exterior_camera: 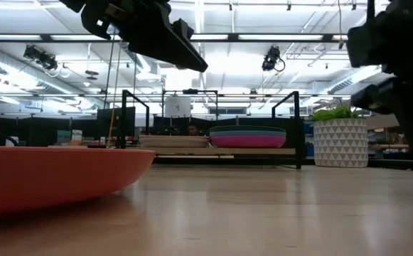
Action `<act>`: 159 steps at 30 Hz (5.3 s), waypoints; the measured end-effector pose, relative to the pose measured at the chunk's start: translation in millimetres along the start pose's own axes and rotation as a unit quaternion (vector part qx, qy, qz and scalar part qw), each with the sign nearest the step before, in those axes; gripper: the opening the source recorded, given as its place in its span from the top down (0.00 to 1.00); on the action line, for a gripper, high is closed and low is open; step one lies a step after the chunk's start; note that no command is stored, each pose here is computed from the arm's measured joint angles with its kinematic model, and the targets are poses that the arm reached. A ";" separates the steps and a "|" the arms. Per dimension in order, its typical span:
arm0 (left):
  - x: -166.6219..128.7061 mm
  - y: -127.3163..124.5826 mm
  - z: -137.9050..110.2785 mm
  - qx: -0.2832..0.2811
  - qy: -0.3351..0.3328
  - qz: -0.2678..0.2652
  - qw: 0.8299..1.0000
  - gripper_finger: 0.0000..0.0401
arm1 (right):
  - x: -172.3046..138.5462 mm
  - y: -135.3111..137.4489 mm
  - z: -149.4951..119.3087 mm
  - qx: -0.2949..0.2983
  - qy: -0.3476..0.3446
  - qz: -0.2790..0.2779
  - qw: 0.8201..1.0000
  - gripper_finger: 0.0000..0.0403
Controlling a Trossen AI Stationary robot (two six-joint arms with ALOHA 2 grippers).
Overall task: Place and stack plates onto a shelf
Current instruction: Stack the light blue plate on top of the brown plate on the shelf
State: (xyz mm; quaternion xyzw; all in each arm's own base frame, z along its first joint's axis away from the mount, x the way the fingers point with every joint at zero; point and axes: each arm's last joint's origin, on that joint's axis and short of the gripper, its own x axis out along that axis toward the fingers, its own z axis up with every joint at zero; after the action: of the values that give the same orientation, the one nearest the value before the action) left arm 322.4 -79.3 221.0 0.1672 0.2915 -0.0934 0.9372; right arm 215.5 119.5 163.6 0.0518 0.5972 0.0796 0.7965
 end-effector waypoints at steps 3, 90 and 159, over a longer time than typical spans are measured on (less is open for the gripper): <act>0.0 0.1 0.0 0.001 0.000 0.000 1.000 0.73 | 7.7 4.5 2.7 -0.003 0.014 -0.007 1.000 0.64; 46.5 -22.3 -3.3 0.479 -0.006 0.104 0.872 0.83 | -113.5 -110.1 63.8 0.211 -0.237 0.024 0.948 0.81; 14.0 116.9 -72.4 -0.001 0.245 0.337 0.909 0.53 | -170.4 -67.4 45.6 0.049 -0.319 -0.140 0.936 0.81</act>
State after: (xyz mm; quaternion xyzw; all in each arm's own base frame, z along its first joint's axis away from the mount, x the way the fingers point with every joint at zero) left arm 328.4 54.6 187.0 0.2719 0.4383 0.2720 0.8124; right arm 217.0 21.8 325.2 0.0295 0.3159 -0.0824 0.9448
